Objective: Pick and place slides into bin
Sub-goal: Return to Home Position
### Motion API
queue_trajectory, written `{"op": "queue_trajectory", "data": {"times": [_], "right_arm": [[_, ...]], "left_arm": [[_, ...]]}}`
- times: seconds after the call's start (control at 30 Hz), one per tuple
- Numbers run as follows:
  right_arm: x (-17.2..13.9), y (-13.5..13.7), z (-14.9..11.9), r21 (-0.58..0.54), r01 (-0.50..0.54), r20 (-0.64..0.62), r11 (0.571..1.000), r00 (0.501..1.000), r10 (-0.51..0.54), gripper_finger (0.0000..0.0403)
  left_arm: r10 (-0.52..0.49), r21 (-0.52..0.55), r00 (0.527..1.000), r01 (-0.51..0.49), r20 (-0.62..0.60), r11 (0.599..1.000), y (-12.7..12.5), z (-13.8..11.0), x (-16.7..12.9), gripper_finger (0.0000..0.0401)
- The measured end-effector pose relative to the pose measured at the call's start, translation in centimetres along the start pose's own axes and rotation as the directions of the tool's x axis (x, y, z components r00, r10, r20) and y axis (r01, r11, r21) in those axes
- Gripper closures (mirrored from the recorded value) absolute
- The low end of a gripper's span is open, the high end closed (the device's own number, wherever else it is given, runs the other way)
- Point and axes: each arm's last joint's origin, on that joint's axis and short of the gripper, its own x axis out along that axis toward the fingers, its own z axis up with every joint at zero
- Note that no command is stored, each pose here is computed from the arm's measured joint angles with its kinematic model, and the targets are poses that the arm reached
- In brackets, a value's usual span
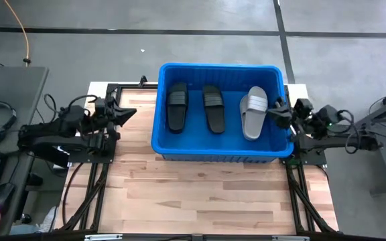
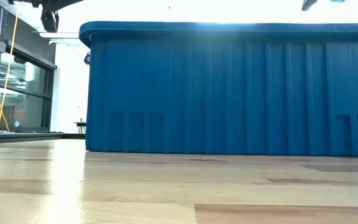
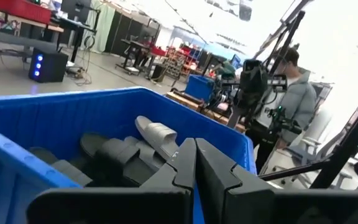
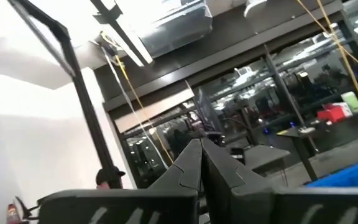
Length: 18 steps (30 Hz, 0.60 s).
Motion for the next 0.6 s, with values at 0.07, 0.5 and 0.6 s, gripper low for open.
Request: {"op": "queue_trajectory", "data": {"times": [0.07,0.5,0.6], "right_arm": [[-0.3,-0.1,-1.2,-0.001,-0.014,0.015,1.0,1.0,0.014,0.0403],[-3.7,0.3,-4.2,-0.105,-0.091,0.187,0.99,0.976,0.11,0.0403],[-4.5,0.3,-4.2,-0.127,-0.093,0.221,0.987,0.968,0.12,0.0403]], "left_arm": [[-0.003,-0.013,1.0,0.004,0.012,1.0,0.4,-0.8,-0.4,0.04],[0.012,-0.018,1.0,-0.011,0.009,1.0,1.4,-2.5,-1.6,0.0401],[0.019,-0.008,1.0,-0.019,-0.012,1.0,1.5,-2.7,-1.6,0.0401]]}}
